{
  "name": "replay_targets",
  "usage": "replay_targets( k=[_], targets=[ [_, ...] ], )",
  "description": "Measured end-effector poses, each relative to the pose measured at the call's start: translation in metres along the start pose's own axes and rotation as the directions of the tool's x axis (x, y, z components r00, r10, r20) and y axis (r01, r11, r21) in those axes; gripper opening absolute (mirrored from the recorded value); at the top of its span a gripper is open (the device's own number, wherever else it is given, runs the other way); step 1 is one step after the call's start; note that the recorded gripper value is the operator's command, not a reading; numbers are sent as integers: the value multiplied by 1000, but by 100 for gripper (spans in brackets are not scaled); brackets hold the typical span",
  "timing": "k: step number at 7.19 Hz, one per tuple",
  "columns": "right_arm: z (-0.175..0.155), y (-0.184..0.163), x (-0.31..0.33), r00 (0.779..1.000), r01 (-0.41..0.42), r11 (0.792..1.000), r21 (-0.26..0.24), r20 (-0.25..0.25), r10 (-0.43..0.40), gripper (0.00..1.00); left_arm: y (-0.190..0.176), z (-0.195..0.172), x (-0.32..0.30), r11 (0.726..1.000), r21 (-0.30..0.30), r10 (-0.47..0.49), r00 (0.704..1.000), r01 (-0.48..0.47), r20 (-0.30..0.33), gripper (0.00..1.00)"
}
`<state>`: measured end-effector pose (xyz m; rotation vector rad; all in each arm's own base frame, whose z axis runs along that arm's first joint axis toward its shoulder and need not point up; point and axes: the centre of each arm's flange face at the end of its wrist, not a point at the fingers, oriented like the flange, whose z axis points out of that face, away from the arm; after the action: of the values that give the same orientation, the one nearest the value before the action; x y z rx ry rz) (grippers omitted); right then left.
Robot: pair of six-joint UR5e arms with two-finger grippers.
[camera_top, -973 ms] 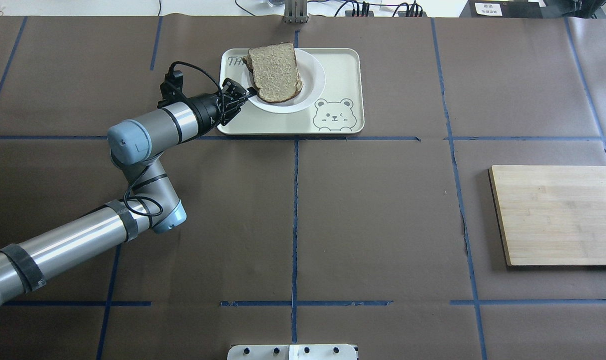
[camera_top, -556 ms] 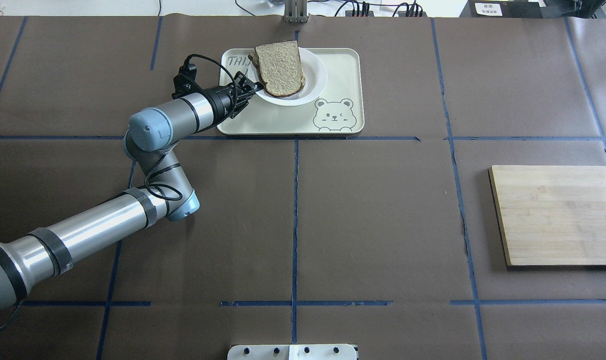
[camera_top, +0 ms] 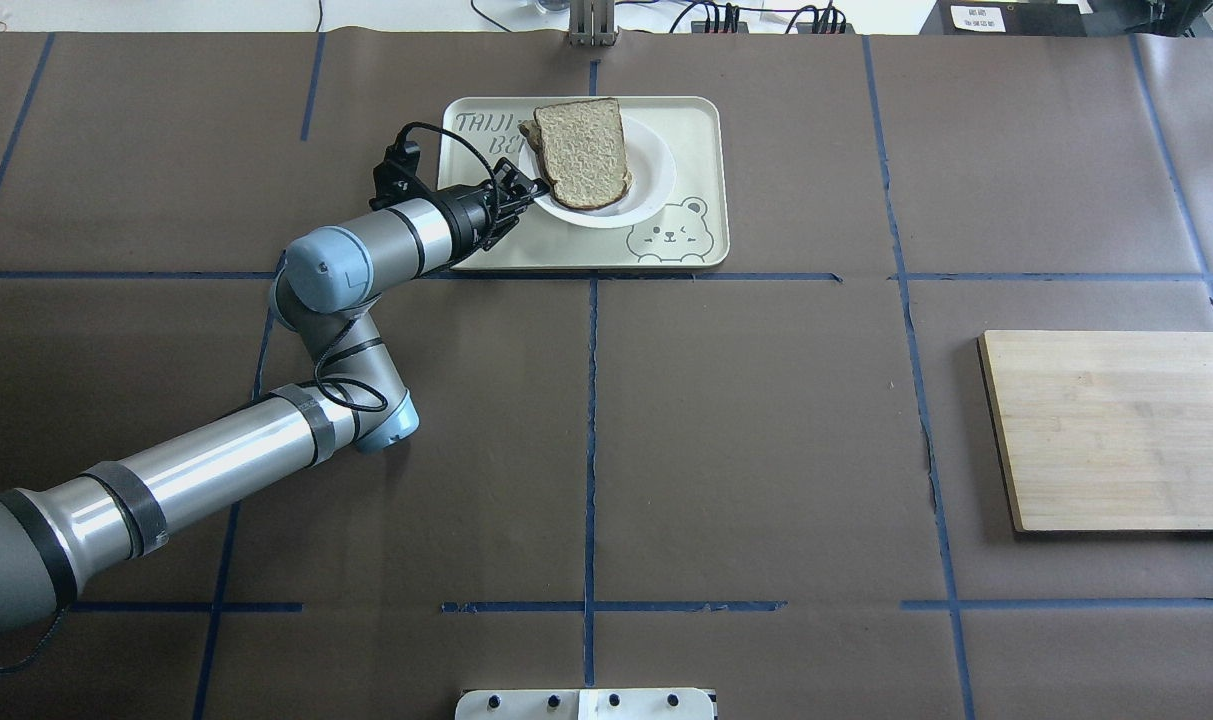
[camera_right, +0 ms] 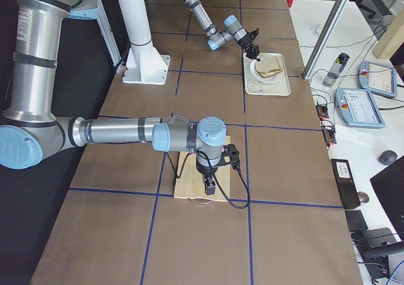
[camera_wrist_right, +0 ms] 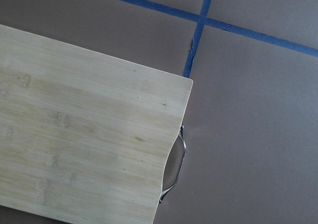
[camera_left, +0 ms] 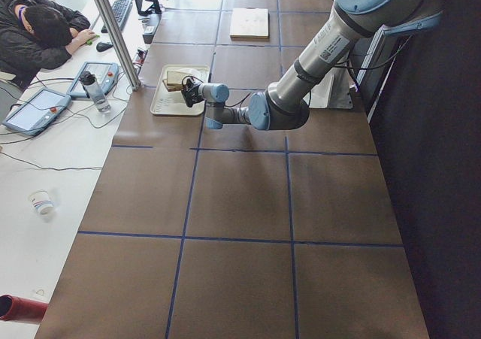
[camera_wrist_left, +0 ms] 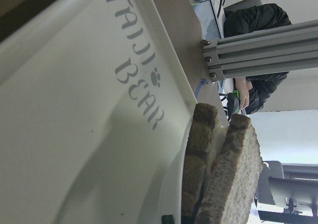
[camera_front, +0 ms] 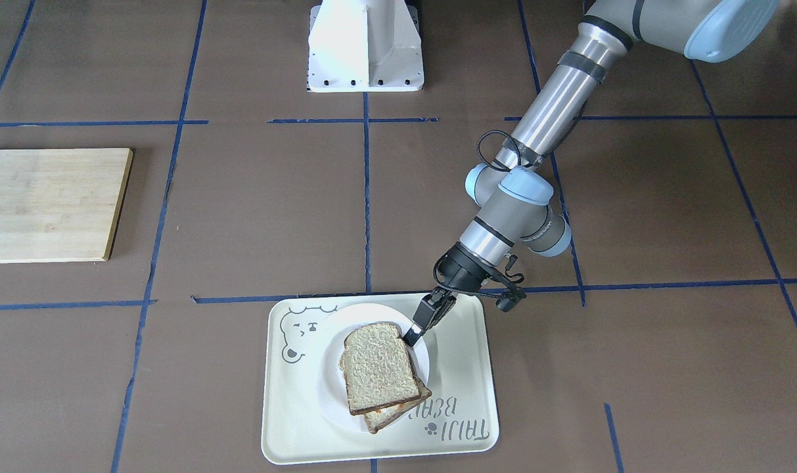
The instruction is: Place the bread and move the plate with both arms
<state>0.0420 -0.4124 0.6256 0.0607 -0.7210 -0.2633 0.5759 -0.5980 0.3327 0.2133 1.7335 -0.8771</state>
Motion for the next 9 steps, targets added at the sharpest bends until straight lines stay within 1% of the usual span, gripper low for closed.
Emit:
replay_targets(
  k=[1, 2, 3, 4, 5, 6, 7, 8, 9],
  targets=[
    [-1, -1, 0, 1000, 1, 1000, 1, -1, -1, 100, 0, -1, 0, 1000, -5, 3, 1000, -3, 0, 93],
    [-1, -1, -1, 1000, 2, 1000, 2, -1, -2, 100, -5, -3, 3, 1000, -16, 9, 1000, -9, 3, 93],
    [-1, -2, -1, 1000, 3, 1000, 3, -1, -3, 100, -18, -9, 9, 999, -35, 15, 1000, -15, 10, 93],
    [-1, -2, -1, 1000, 3, 1000, 3, -1, -3, 100, -34, -20, 16, 998, -59, 22, 999, -20, 35, 93],
    [-1, -2, -1, 1000, 3, 1000, 3, 0, -3, 100, -53, -33, 27, 996, -87, 30, 996, -23, 85, 96],
    [-1, -2, -1, 1000, 3, 1000, 3, 0, -3, 100, -68, -47, 37, 992, -117, 70, 986, -53, 149, 98],
    [-1, -2, -1, 1000, 3, 1000, 3, 0, -3, 100, -78, -66, 42, 979, -160, 163, 962, -129, 220, 99],
    [-1, -2, -1, 1000, 3, 1000, 3, 0, -3, 100, -89, -90, 49, 956, -204, 266, 919, -212, 291, 99],
    [-1, -2, -1, 1000, 3, 1000, 3, -1, -3, 100, -106, -118, 61, 925, -247, 364, 860, -289, 357, 99]
  ],
)
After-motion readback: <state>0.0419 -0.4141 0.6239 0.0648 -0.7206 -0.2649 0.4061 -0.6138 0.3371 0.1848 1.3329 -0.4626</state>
